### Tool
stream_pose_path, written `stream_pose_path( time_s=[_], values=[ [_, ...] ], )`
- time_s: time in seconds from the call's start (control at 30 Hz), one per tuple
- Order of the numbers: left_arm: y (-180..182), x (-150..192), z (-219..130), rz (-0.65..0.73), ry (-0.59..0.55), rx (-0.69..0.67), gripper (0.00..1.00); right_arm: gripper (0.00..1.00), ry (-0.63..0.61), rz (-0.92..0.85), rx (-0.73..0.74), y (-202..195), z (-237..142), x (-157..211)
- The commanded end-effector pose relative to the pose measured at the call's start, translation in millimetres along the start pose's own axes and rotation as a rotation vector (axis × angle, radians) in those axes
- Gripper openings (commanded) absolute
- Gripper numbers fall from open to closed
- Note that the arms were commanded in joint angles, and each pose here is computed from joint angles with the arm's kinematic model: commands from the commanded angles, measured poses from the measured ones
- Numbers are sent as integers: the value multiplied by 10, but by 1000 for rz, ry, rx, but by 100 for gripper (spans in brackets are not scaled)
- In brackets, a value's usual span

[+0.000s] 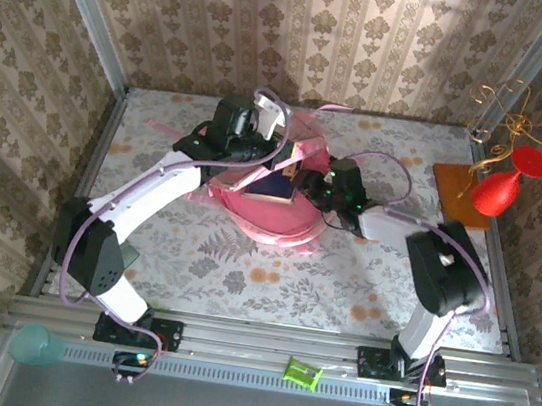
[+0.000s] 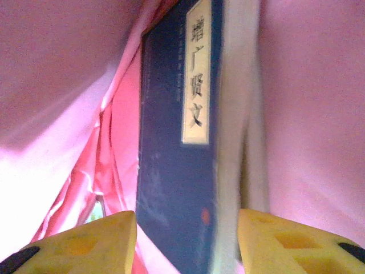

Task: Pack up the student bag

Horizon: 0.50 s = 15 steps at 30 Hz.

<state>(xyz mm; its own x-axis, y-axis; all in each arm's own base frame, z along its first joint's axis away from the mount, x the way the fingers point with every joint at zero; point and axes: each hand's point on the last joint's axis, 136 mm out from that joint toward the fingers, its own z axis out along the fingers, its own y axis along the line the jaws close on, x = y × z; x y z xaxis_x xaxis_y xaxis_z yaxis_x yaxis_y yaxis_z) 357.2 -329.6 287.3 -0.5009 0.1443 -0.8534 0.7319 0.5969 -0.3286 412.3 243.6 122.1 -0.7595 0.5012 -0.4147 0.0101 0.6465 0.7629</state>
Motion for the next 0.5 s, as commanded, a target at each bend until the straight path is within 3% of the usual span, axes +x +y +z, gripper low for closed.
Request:
stream_pose_path(
  time_s=[0.0,0.27,0.47],
  values=[
    [-153,-314,-140,-11,-133,12,0,51,-11,-120,25,35,-451,44],
    [-276,-37,304,-141,-229,-93,0,50,-44,-256,363,-694,-1514,-34],
    [-476,33,898,-100,-154,-102,0,50,-28,-222,409,-867,-1737,-69]
  ],
)
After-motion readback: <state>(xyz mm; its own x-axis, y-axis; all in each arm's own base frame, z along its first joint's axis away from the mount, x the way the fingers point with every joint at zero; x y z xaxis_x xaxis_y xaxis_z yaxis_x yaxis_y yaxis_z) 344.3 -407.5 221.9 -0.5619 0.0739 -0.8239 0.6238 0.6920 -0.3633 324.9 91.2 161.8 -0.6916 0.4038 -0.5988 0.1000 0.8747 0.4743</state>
